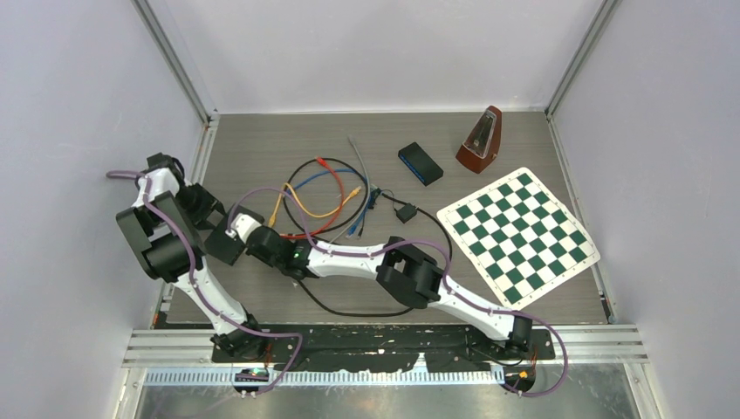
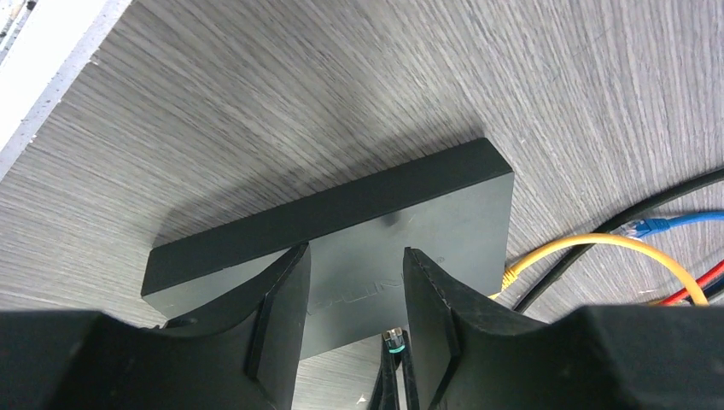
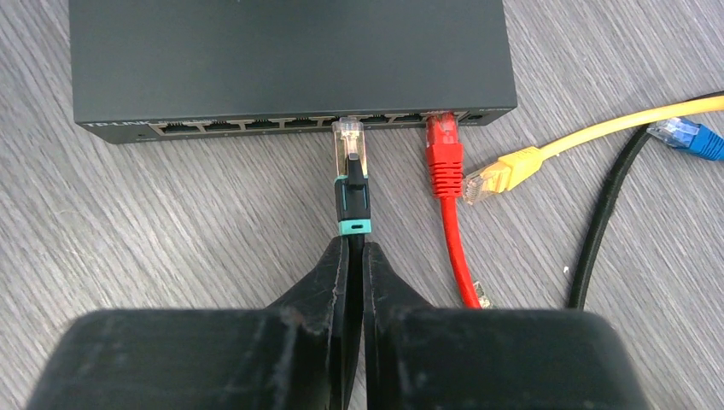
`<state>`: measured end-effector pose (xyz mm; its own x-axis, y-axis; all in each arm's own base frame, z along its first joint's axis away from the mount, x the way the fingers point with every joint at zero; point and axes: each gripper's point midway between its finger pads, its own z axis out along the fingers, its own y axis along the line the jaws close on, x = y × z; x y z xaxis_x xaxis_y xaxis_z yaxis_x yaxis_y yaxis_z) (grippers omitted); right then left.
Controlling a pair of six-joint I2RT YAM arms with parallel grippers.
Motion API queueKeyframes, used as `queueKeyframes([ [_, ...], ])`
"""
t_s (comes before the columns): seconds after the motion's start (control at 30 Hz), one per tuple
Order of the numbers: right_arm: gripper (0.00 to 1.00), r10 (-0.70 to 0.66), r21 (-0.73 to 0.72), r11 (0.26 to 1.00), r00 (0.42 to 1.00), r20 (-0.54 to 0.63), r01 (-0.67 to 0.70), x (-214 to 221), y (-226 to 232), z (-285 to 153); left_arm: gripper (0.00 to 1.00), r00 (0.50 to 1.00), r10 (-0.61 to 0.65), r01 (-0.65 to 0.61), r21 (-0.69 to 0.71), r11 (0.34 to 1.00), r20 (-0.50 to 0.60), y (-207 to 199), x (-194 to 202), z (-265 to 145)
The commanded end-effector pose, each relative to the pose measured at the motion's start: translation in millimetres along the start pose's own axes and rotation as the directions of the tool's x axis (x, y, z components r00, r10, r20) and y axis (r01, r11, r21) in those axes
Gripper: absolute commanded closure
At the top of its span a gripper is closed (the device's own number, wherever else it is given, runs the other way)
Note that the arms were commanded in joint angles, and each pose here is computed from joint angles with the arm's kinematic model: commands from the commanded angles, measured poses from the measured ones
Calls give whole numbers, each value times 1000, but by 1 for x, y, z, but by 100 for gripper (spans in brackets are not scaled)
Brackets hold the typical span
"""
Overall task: Insert the plug into the switch port
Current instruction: Insert the connector into the switch port.
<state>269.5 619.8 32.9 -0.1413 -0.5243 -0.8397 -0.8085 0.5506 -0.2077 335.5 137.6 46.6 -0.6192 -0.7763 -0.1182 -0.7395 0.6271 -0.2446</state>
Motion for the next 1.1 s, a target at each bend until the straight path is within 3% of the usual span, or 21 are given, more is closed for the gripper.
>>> queueKeyframes([
  [0.0, 95, 24, 37, 999, 999, 30, -25, -14, -5, 1, 54, 999, 30, -30, 20, 999, -41, -4, 10, 6],
  [0.23, 95, 45, 70, 996, 998, 31, -48, -17, -11, -1, 55, 998, 37, -36, 17, 999, -57, -2, 19, 5],
  [0.77, 95, 33, 58, 998, 999, 27, -34, -20, -12, 0, 60, 991, 14, 7, 152, 988, -133, -24, 47, 1],
  [0.97, 95, 38, 43, 998, 998, 42, -40, -27, -10, -5, 60, 994, -3, 21, 168, 986, -106, -27, 48, -8],
  [1.07, 95, 53, 23, 998, 997, 60, -54, -29, -7, -7, 60, 1000, -10, 13, 128, 992, -25, -24, 32, -17],
])
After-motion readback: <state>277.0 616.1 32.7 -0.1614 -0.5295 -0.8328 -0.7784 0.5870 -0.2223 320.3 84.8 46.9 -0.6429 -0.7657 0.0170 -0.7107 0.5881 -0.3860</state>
